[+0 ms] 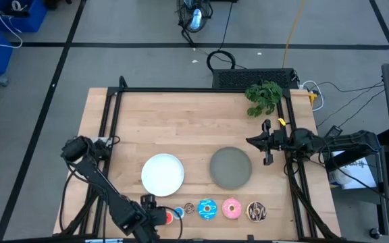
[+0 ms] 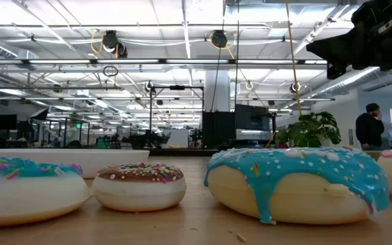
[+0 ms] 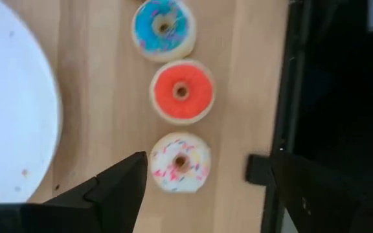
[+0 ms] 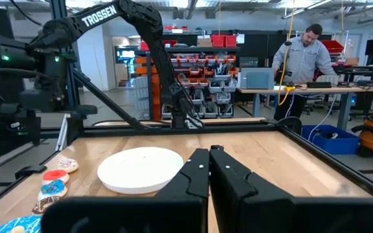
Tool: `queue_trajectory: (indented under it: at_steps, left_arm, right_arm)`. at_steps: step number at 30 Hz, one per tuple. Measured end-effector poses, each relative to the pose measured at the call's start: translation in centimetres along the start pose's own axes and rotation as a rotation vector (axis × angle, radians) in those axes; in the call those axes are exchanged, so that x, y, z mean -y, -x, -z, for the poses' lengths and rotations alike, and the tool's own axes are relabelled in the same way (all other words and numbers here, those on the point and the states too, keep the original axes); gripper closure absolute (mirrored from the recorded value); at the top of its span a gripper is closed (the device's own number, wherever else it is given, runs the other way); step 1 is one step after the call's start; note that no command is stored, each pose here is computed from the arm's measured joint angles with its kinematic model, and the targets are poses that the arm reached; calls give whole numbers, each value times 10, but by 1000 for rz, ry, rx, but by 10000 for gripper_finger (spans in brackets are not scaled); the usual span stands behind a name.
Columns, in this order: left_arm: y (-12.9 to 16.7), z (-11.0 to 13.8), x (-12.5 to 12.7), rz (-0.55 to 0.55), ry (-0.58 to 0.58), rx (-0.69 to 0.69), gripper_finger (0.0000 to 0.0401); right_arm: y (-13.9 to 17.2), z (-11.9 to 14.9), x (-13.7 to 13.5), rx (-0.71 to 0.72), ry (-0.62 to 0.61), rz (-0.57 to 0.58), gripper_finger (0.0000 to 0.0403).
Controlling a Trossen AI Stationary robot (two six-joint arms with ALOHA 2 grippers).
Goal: Pick & Place donuts
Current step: Put the small white donut on the white plate
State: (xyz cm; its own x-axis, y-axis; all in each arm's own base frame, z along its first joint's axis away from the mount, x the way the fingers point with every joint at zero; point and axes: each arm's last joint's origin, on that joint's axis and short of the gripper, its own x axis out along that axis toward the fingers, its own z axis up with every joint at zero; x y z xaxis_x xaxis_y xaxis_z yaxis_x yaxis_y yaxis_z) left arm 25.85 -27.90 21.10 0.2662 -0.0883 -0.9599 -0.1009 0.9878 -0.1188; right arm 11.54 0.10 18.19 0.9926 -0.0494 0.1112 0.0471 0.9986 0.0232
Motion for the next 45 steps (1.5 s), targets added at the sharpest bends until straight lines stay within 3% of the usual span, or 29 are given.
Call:
queue_trajectory:
  at_steps: [18, 45]
  left_arm:
    - [-21, 12, -12, -42, 20, -42, 75]
    - [-51, 26, -23, 6, 2, -37, 75]
  right_arm:
    - [0, 0, 0, 0, 0, 0, 403]
    - [0, 3, 0, -31, -4, 5, 403]
